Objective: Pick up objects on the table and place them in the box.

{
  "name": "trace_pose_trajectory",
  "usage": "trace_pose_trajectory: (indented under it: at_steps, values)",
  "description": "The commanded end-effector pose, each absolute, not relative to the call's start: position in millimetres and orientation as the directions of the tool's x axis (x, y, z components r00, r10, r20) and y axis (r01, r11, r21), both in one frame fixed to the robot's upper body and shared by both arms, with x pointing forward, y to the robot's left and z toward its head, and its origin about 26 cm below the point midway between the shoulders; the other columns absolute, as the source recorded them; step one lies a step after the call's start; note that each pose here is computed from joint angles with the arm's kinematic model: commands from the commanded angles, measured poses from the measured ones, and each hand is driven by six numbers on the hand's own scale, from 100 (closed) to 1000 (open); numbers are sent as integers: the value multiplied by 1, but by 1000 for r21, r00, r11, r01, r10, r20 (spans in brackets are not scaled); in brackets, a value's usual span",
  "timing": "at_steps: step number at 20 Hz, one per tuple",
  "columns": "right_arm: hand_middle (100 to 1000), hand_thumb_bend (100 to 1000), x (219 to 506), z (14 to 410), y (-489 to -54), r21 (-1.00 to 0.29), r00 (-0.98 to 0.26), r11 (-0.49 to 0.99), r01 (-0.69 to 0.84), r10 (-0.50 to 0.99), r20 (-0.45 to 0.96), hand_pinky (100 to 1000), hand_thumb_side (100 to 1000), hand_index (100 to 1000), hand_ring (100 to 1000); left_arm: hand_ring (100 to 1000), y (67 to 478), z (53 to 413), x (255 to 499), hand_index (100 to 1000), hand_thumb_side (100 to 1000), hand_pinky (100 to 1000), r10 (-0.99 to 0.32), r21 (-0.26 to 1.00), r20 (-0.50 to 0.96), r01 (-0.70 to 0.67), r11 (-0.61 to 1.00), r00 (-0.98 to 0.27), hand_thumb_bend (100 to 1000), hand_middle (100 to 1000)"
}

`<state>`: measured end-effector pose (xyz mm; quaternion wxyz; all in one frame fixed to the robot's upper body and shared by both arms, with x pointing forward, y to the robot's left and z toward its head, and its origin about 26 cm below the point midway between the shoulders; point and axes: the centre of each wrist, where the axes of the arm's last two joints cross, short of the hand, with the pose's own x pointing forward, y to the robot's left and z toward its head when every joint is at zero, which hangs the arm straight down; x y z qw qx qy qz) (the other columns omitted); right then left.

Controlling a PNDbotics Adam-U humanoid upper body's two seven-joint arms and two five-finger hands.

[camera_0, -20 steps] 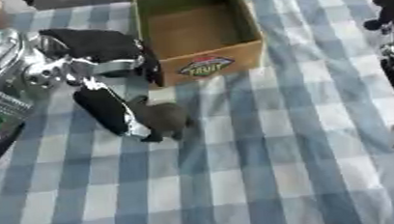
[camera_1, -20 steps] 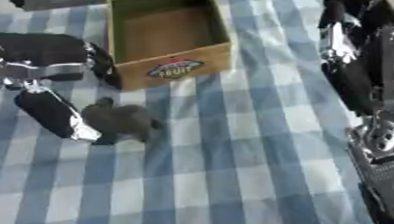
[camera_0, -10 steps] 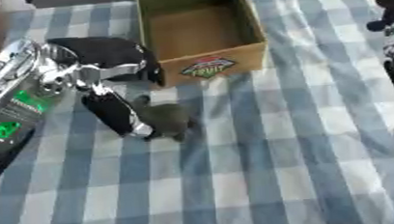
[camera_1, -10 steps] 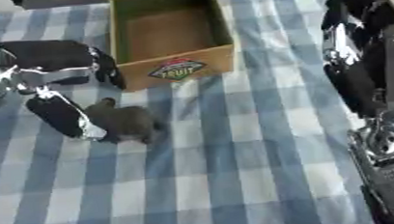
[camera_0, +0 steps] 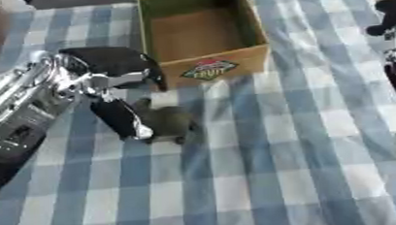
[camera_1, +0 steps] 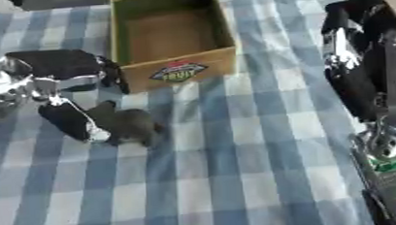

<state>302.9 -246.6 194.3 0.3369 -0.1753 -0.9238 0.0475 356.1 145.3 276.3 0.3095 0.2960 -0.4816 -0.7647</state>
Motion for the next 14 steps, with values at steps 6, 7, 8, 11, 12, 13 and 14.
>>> trace_pose_trajectory:
  at_steps: [6,7,8,11,12,13,14]
  values:
    - [654,123,300,202,-247,-199,-729,936,289,350,588,648,610,839,804,777,144,281,357,808,485,840,-754,921,-129,204,-332,-644,469,788]
    - [654,122,300,202,-247,-199,-729,937,289,350,588,648,610,839,804,777,144,280,357,807,486,839,-755,920,-125,210,-331,-643,471,788]
    - [654,122,300,202,-247,-199,-729,937,288,349,589,648,610,839,804,777,143,279,358,806,483,839,-757,919,-123,214,-330,-641,472,786]
    - [654,120,300,202,-247,-198,-729,937,288,349,589,648,609,840,803,777,142,274,361,802,478,838,-760,913,-126,224,-340,-638,473,781]
    - [654,120,300,202,-247,-198,-729,937,288,349,589,648,609,840,803,776,141,273,362,799,470,837,-759,910,-128,228,-345,-639,470,777]
    - [654,120,300,202,-247,-198,-729,937,288,348,589,648,608,840,803,776,141,271,363,797,464,837,-757,907,-130,232,-351,-640,466,775]
    - [654,120,300,202,-247,-198,-730,937,287,348,589,648,608,840,803,776,141,269,364,796,458,836,-757,904,-131,237,-356,-640,461,774]
